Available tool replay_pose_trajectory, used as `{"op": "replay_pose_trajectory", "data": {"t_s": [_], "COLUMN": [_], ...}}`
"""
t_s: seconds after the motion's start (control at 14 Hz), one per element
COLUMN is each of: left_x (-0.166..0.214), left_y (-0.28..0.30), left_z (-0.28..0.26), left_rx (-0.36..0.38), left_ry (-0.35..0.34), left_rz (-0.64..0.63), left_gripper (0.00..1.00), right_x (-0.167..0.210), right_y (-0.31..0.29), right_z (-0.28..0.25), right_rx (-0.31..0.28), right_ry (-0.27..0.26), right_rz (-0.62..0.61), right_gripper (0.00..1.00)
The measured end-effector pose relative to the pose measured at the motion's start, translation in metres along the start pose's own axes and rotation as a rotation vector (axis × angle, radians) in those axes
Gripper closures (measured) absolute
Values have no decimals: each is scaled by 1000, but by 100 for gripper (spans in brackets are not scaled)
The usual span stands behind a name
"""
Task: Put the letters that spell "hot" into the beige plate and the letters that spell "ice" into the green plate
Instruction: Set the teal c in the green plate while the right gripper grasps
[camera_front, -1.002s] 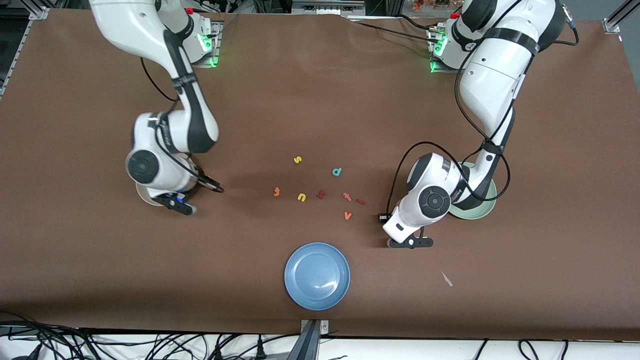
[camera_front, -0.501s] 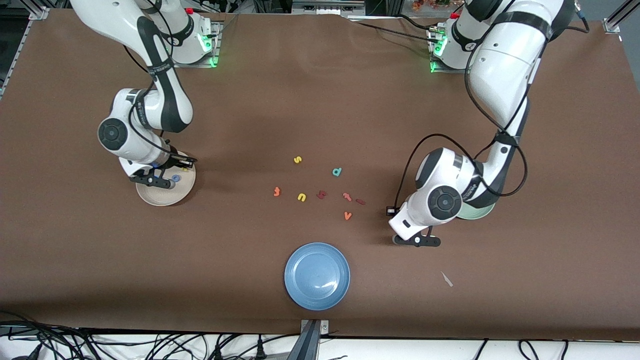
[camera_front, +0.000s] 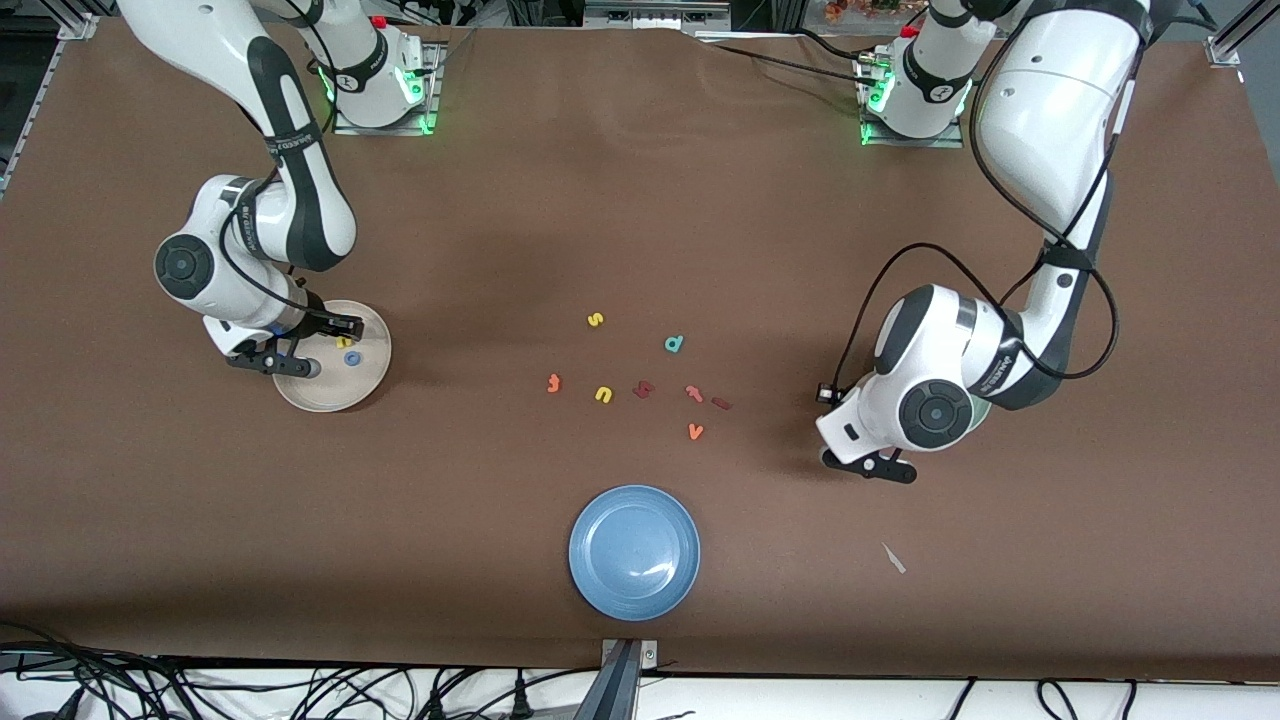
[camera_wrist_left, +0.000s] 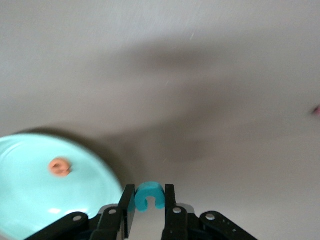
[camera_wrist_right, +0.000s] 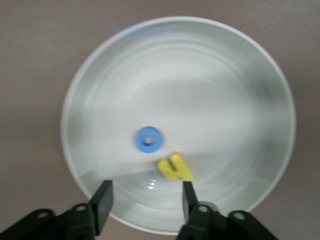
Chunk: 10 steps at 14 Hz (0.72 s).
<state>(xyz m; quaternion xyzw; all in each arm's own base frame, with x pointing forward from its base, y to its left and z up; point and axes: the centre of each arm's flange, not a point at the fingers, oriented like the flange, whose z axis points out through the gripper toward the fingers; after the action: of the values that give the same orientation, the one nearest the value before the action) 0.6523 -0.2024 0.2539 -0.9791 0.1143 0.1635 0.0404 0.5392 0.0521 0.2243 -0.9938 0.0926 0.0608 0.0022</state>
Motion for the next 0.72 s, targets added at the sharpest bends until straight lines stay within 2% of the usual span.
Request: {"op": "replay_pose_trajectory", "data": {"t_s": [0.21, 0.36, 0.5, 0.72], "left_x": [-27, -36, -39, -43], "left_y": [-6, -26, -59, -118], "left_z": [11, 20, 31, 64], "left_rx": [79, 92, 72, 25], "left_ry": [-42, -63, -69, -21], "left_rz": [27, 37, 72, 135], "left_gripper": [75, 75, 75, 75], "right_x": [-5, -12, -18, -22], "right_y": [-84, -140, -175, -208], "right_z": [-12, -13, -7, -1], "right_rx": [24, 35, 37, 41], "right_ry": [24, 36, 34, 40], "right_rz": [85, 105, 80, 37], "right_gripper": [1, 0, 0, 0]}}
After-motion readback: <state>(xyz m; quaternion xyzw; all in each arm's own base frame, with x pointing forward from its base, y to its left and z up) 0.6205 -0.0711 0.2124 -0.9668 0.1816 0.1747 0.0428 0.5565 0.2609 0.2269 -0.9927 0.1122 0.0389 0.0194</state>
